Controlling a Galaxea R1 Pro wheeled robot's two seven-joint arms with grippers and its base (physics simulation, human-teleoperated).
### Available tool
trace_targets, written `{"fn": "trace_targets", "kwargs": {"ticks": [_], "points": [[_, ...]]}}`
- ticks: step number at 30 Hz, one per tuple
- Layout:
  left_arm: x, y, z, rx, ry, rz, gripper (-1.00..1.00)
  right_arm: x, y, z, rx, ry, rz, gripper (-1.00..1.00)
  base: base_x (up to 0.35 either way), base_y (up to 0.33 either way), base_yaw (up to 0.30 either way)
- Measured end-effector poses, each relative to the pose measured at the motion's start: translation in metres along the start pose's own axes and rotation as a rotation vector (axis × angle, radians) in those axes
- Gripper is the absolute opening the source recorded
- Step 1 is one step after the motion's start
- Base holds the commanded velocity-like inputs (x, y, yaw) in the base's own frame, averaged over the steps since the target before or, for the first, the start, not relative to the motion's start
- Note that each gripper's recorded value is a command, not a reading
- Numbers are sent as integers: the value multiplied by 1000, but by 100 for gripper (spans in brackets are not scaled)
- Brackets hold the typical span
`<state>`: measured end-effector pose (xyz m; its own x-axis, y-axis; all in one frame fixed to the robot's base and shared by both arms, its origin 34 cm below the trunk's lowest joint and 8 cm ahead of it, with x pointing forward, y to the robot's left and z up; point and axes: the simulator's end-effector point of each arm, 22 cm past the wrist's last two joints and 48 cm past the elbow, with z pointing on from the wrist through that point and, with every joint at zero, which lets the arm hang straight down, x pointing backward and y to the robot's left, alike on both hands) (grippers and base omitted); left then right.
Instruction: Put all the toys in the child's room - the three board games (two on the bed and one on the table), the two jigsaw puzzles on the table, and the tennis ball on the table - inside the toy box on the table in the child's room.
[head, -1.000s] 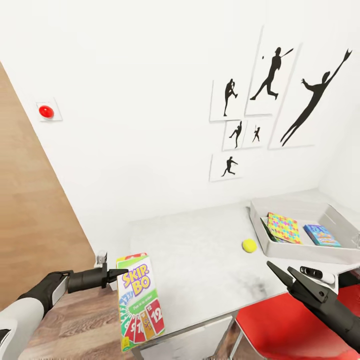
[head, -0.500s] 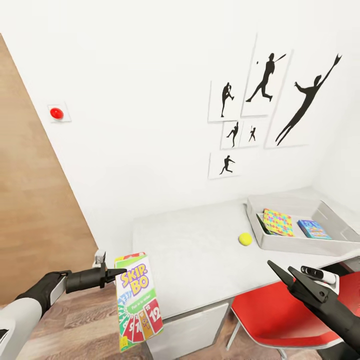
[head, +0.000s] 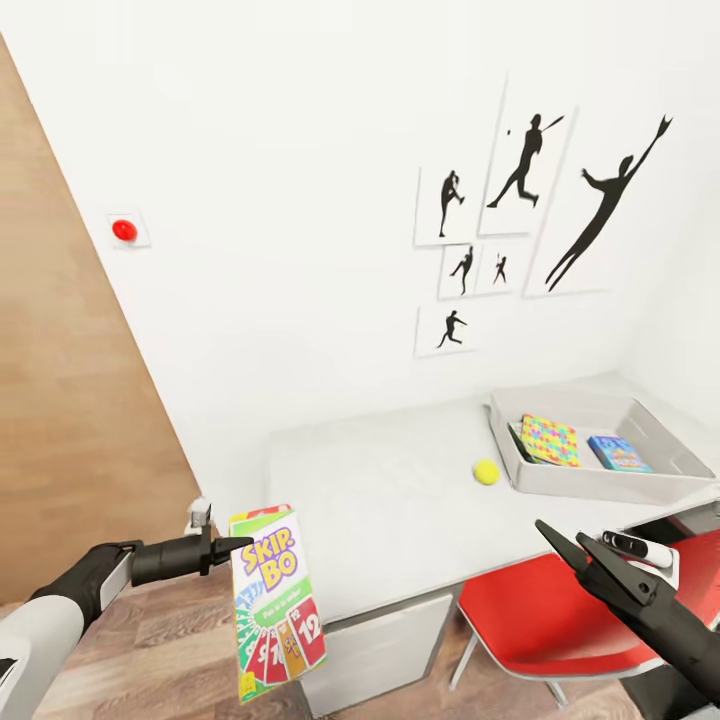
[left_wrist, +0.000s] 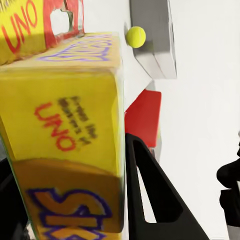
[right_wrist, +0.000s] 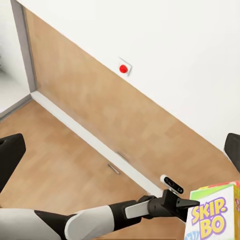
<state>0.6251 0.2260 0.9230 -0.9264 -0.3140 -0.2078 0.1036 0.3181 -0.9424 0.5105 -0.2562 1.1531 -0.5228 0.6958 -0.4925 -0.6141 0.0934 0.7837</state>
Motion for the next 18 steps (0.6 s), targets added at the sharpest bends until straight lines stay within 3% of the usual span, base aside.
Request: {"fn": "trace_targets", "kwargs": {"ticks": [12,15,18], "points": [[-6,-16,-3,8,-5,32,-100,-2,7,-2,9,-4,-7,100,-56,0,-7],[-15,-30,-2,33,-6,60,-100,-3,-2,-6,35,-11,-31,100,-1,0,-5],[-27,-60,2,97,1,73,-100,-6,-13,-14,77,-14,-52,100,0,0,-1]]}}
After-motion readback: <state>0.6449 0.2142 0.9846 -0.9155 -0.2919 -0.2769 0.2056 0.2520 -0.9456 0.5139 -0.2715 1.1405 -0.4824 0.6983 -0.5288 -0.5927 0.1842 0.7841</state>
